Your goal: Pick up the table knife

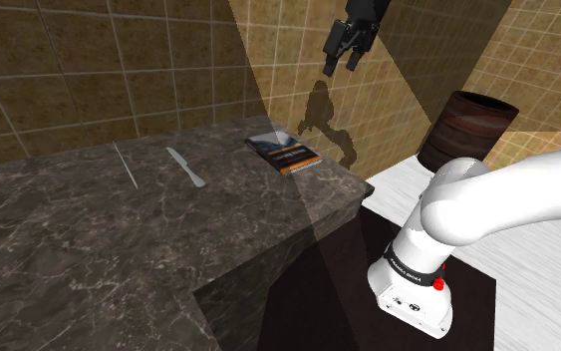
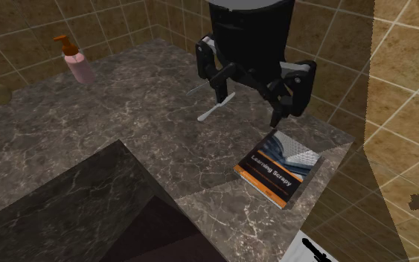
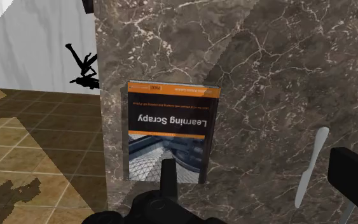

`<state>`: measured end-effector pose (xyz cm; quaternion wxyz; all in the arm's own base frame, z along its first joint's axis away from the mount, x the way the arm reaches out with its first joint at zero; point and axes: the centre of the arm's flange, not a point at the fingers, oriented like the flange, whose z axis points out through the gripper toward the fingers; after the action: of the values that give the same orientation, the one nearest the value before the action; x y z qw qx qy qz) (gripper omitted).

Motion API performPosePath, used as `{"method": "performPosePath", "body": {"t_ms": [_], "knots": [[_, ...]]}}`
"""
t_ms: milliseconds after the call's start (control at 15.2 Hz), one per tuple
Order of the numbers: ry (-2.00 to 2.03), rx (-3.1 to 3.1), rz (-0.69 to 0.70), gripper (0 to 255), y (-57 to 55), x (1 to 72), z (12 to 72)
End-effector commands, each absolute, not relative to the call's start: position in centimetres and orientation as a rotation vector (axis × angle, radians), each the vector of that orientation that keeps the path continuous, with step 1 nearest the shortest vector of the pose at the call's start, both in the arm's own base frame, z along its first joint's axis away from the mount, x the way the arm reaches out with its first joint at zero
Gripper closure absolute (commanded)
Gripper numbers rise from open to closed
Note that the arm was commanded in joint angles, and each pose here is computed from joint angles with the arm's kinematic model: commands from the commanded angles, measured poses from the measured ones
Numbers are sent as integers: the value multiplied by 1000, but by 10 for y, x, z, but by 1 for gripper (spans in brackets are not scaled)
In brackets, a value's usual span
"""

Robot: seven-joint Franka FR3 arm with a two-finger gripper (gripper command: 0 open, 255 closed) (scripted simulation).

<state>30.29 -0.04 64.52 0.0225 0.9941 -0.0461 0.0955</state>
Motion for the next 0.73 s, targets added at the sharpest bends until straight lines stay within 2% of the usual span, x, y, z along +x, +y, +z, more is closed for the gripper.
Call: {"method": "performPosePath", "body": {"t_ms": [0,660], "knots": [[-143,3079,296,0,0,303,645],[-175,3090,211,0,60,404,576]]}}
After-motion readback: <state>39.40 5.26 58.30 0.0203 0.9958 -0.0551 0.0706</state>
